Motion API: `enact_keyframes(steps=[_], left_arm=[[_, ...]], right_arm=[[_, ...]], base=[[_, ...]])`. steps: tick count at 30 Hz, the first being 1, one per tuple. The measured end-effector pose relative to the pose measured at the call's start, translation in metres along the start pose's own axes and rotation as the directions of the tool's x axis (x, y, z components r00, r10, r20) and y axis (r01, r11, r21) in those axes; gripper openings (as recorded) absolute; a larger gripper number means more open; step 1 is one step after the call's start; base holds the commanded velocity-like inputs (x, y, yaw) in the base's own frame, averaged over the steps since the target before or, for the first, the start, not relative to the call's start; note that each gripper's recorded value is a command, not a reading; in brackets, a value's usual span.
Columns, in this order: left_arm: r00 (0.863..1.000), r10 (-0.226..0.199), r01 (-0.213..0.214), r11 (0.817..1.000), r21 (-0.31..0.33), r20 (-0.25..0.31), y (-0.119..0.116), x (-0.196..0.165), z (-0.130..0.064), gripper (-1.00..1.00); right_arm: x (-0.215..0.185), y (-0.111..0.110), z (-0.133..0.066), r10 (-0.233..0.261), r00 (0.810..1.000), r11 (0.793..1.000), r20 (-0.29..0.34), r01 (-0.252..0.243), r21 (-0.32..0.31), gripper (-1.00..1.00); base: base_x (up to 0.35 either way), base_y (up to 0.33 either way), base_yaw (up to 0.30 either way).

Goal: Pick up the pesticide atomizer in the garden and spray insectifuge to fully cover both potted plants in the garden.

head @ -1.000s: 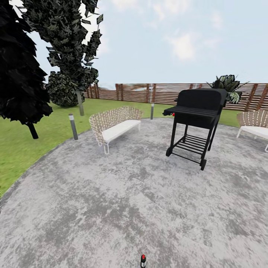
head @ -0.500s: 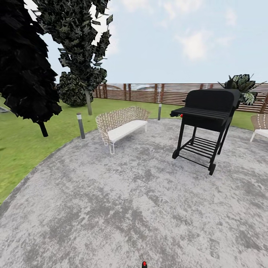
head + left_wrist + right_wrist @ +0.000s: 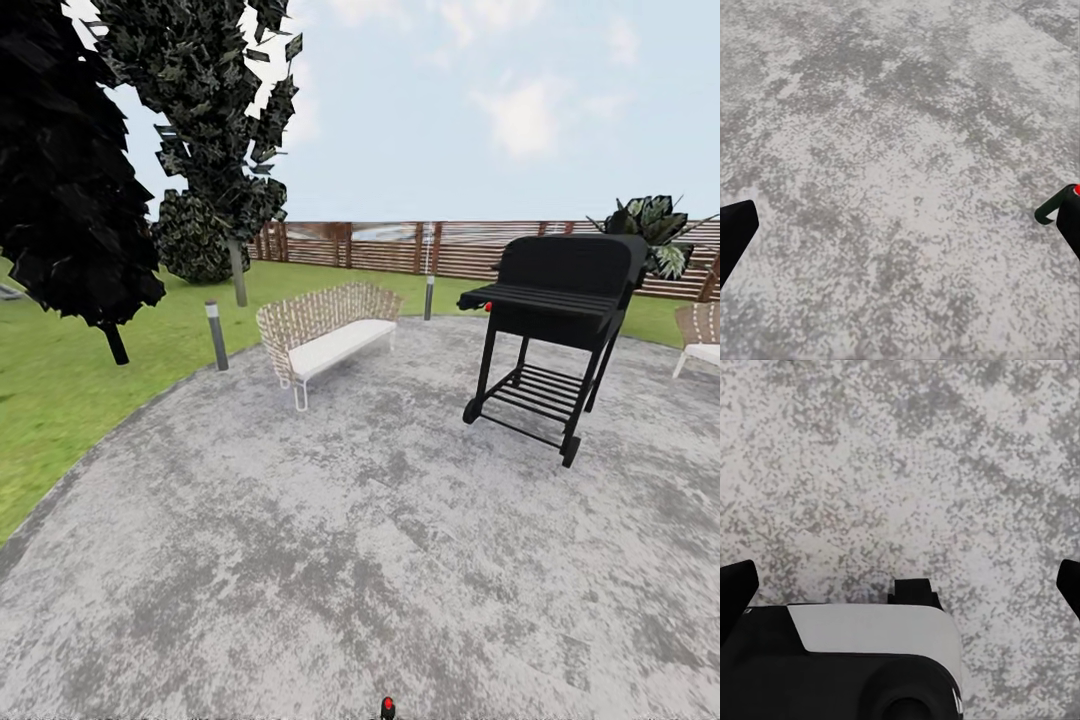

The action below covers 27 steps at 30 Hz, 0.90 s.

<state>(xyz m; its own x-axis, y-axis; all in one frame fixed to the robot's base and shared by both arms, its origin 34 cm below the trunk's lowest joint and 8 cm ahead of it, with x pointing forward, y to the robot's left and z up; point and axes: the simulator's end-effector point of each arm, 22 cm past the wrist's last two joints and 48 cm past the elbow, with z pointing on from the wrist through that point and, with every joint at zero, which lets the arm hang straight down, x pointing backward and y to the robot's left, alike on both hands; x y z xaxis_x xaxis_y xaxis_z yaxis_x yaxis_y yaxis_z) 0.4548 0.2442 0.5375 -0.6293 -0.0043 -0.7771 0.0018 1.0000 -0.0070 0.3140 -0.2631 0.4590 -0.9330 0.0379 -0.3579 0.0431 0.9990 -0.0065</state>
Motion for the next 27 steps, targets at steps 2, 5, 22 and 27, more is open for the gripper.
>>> enact_keyframes(steps=[2,5,22,27], left_arm=[[1.0,0.0,0.0,1.0,0.0,-0.003,0.0,0.004,0.002,1.0],[1.0,0.0,0.0,1.0,0.0,-0.007,0.0,0.01,0.005,1.0],[1.0,-0.001,0.001,1.0,-0.001,-0.026,0.001,0.043,0.022,1.0],[1.0,-0.001,0.001,1.0,-0.001,-0.031,0.001,0.053,0.027,1.0]], right_arm=[[0.002,0.0,0.003,0.0,1.0,1.0,-0.003,0.0,0.0,1.0],[0.006,0.0,0.008,0.0,1.0,1.0,-0.007,0.0,0.0,1.0],[0.027,0.0,0.037,0.0,1.0,1.0,-0.026,0.0,0.001,1.0],[0.033,0.0,0.045,0.0,1.0,1.0,-0.031,0.0,0.001,1.0]], base=[[0.0,0.0,0.0],[0.0,0.0,0.0],[0.0,0.0,-0.203],[0.0,0.0,-0.249]])
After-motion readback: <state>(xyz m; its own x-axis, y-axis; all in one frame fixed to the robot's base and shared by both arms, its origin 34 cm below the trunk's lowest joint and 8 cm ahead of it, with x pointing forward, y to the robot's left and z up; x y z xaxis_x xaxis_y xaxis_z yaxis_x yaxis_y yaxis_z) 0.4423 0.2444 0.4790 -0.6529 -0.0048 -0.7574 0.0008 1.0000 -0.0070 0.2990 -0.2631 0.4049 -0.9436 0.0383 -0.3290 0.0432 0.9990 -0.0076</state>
